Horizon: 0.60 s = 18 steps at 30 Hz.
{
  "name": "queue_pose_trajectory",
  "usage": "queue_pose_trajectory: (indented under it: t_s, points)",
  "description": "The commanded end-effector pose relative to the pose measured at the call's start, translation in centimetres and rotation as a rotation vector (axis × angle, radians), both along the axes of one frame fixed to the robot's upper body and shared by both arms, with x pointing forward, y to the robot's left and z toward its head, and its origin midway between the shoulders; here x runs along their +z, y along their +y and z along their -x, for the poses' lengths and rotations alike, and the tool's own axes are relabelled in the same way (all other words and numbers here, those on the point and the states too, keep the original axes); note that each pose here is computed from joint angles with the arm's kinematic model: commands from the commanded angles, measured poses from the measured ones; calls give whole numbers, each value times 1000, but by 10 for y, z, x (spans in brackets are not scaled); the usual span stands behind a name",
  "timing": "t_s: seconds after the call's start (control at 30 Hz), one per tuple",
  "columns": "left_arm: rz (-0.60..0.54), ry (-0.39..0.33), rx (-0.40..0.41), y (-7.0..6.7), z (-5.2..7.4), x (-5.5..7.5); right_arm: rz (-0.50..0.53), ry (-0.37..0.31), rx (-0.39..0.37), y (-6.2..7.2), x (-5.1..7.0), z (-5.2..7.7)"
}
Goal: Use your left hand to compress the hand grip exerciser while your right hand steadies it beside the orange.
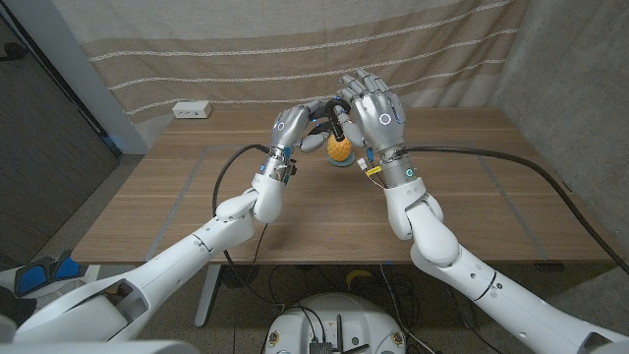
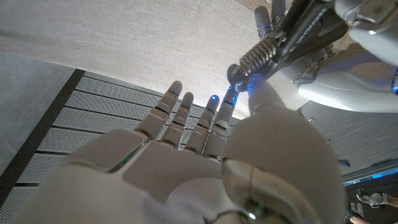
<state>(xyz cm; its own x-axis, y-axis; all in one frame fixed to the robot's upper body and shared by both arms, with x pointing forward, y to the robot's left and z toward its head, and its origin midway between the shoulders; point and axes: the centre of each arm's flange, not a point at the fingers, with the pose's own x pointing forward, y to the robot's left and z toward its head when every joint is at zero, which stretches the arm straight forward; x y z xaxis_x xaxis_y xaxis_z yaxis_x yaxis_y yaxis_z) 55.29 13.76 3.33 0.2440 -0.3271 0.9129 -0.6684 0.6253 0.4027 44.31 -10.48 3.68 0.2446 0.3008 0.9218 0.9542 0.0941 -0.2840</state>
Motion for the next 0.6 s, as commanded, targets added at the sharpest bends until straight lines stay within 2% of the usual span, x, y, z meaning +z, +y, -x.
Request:
queue_pose_trajectory:
  t_s: [0.03,0.27,0.5,0.6]
  points:
    - [-1,36,-20,-1,-4,3,10,67,-7,-9,5,0]
    - [1,83,-43,-1,-8,5,-8,93,56,-18,7,-2]
    - [13,137,-86,2,-13,7,-91,124,144,-29,11,-9]
    - [17,169,-113,4,-16,7,-133,113,175,-34,10,-13]
